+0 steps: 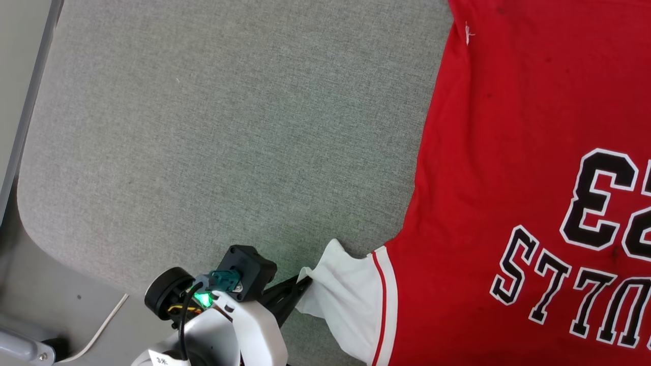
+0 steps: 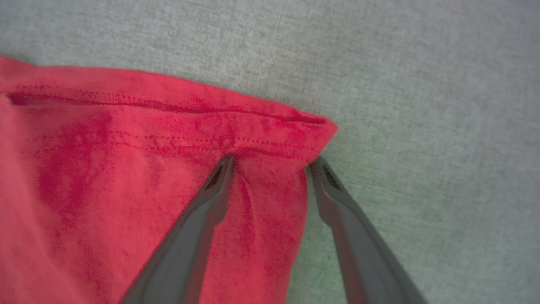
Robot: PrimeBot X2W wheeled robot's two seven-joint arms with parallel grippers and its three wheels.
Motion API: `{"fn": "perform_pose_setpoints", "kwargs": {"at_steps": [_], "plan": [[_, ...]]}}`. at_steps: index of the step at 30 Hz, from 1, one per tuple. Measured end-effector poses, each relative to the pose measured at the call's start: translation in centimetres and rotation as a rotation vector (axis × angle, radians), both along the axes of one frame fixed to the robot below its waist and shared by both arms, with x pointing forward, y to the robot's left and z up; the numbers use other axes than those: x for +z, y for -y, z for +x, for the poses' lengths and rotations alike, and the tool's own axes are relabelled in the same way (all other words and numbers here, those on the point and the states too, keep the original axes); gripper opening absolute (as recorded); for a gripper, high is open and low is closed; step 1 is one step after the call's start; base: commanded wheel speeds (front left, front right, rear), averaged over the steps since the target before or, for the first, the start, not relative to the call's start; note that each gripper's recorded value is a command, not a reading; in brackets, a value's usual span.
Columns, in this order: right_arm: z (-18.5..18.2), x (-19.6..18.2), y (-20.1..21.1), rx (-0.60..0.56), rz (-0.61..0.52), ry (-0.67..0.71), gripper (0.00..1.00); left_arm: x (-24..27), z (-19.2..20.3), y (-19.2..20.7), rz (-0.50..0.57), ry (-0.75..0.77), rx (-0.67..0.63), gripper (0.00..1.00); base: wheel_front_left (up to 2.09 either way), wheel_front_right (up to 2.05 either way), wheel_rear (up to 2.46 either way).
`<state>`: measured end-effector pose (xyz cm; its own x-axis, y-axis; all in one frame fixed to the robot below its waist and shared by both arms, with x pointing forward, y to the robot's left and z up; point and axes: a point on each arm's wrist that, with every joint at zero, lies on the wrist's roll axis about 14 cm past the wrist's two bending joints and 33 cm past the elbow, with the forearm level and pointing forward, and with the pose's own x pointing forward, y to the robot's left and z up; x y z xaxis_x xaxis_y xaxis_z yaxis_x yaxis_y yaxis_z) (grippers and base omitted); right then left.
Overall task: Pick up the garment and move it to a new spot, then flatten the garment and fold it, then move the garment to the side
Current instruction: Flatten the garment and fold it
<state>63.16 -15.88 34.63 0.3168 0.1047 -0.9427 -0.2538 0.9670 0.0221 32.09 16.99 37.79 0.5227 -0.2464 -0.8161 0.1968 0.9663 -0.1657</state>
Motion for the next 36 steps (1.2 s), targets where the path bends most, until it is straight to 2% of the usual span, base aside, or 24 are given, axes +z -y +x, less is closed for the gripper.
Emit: {"fn": "perform_pose_setpoints", "kwargs": {"at_steps": [7,18,26,32,36], "plan": [[-0.8,0.0,-0.2,0.03,-0.013,-0.02,0.0,0.0,0.0,-0.1,0.0,0.009,0.0,0.0,0.0,0.0,0.0],[-4.2,1.4,2.3,0.007,-0.043,-0.041,0.0,1.5,0.6,-0.1,0.0,0.077,-0.011,0.0,0.0,0.0,0.0],[-9.6,2.9,5.4,-0.033,-0.061,-0.061,0.0,3.1,0.2,0.3,-0.03,0.124,-0.011,0.0,0.0,0.0,0.0],[-15.1,3.7,8.2,-0.083,-0.05,-0.07,0.0,4.5,-0.6,1.1,-0.054,0.173,-0.024,0.0,0.0,0.0,0.0],[-18.3,4.5,9.1,-0.139,0.017,-0.024,0.0,5.3,-1.3,1.6,-0.062,0.205,-0.026,0.0,0.0,0.0,0.0]]}}
